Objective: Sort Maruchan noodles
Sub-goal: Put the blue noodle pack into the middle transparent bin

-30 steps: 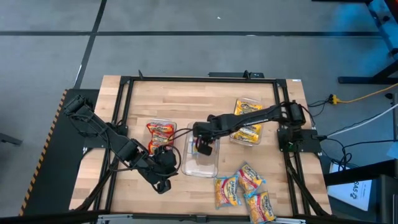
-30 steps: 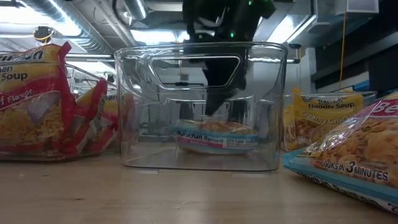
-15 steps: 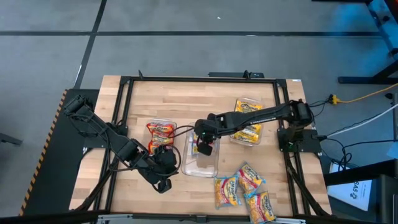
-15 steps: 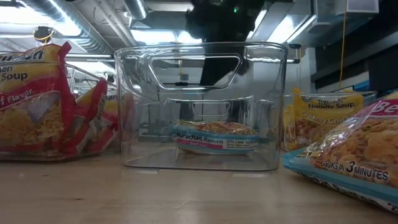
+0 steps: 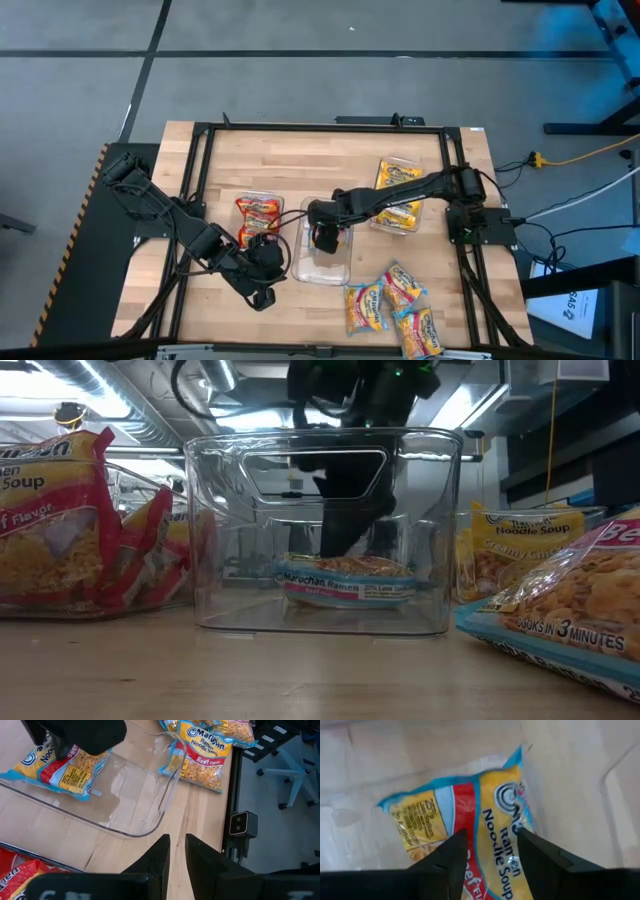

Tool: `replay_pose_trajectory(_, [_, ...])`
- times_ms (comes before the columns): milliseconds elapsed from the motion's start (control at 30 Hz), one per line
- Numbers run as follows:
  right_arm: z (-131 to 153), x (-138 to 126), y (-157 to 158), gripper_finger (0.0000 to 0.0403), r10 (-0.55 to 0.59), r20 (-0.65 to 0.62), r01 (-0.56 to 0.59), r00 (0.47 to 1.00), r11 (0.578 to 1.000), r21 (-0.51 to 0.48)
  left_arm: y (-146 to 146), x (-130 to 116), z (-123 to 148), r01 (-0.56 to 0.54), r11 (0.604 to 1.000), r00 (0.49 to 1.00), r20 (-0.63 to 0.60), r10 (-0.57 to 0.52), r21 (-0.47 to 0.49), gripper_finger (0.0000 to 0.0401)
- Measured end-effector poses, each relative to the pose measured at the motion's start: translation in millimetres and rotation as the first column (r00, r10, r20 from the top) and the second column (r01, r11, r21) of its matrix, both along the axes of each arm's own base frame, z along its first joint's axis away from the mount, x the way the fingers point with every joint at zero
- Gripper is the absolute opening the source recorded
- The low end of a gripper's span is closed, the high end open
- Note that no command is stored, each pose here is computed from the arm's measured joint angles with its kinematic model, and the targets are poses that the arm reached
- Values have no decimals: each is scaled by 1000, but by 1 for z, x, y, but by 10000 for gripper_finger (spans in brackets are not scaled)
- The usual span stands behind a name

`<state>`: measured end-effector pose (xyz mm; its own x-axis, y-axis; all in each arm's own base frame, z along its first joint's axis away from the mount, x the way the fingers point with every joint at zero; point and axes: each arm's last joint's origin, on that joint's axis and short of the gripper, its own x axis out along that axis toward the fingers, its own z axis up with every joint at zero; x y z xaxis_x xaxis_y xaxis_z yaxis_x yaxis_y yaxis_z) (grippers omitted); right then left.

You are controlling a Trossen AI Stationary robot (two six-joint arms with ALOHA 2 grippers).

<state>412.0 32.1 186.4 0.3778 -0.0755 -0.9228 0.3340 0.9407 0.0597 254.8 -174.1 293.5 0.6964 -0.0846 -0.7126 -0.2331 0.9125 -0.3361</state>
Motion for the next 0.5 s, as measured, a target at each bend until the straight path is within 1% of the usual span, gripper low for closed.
replay_pose_trajectory(100, [-6, 1, 0, 163, 4, -21, -3, 1000, 1000, 20, 0, 0, 0, 0, 1000, 1000, 0, 0, 0, 53])
replay_pose_trajectory(167, [-8, 1, 1, 148, 6, -30, -6, 1000, 1000, 24, 0, 0, 0, 0, 1000, 1000, 0, 0, 0, 53])
replay_pose_trajectory(267, [-8, 1, 1, 105, 9, -36, -8, 999, 1000, 24, 0, 0, 0, 0, 1000, 1000, 0, 0, 0, 53])
replay_pose_trajectory(400, [-6, 0, 1, 20, 12, -33, -11, 999, 999, 32, 0, 0, 0, 0, 1000, 1000, 0, 0, 0, 53])
replay_pose_trajectory(433, [-6, 0, 1, 11, 12, -32, -11, 999, 999, 33, 0, 0, 0, 0, 1000, 1000, 0, 0, 0, 53])
replay_pose_trajectory(500, [-5, -1, 1, 12, 12, -35, -11, 999, 999, 38, 0, 0, 0, 0, 1000, 1000, 0, 0, 0, 53])
